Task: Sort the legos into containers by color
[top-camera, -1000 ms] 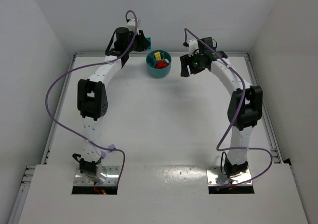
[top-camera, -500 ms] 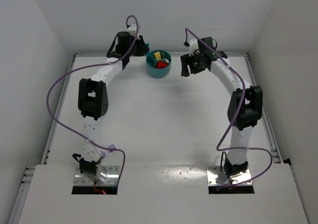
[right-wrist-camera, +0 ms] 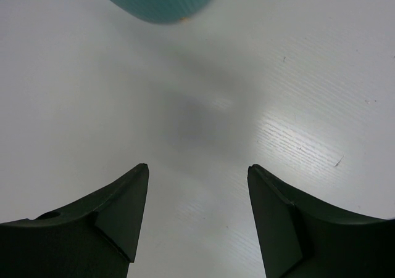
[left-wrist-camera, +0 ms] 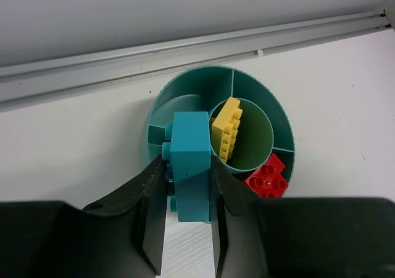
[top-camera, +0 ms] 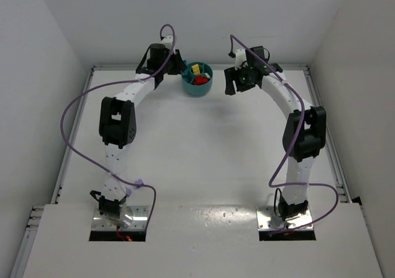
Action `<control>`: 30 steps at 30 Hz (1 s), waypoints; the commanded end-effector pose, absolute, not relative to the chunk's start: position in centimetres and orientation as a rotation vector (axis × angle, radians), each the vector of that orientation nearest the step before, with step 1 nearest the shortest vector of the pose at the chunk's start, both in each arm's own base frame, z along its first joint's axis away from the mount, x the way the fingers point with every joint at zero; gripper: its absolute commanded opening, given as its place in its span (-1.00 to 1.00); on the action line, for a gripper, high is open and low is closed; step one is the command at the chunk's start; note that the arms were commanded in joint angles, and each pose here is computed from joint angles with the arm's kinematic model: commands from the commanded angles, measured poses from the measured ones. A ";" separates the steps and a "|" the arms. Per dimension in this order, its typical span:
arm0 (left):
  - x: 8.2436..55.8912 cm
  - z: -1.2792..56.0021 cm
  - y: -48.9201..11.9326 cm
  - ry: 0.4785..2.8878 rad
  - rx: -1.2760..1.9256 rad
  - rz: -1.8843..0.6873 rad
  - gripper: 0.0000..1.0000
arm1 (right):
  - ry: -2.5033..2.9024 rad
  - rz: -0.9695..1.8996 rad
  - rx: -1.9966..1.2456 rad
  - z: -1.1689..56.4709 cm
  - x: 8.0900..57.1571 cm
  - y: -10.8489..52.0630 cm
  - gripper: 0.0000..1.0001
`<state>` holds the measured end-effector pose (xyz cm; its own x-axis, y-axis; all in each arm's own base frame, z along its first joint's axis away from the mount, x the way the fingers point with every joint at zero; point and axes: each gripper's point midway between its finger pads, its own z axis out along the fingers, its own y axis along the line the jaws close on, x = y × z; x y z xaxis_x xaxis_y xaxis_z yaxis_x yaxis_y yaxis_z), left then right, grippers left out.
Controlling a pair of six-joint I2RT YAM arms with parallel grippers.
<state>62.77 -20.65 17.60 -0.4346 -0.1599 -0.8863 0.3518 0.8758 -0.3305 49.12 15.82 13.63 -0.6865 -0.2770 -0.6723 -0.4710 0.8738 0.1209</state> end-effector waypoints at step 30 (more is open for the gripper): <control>61.0 14.2 -24.2 2.043 0.095 -0.643 0.34 | 2.289 0.355 -0.518 16.7 49.8 15.9 0.32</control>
<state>61.54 -23.05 13.66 -0.5346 -0.1759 -0.8266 0.3026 0.8734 -0.3816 49.15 15.75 13.62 -0.6869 -0.2769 -0.6719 -0.4682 0.8757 0.1178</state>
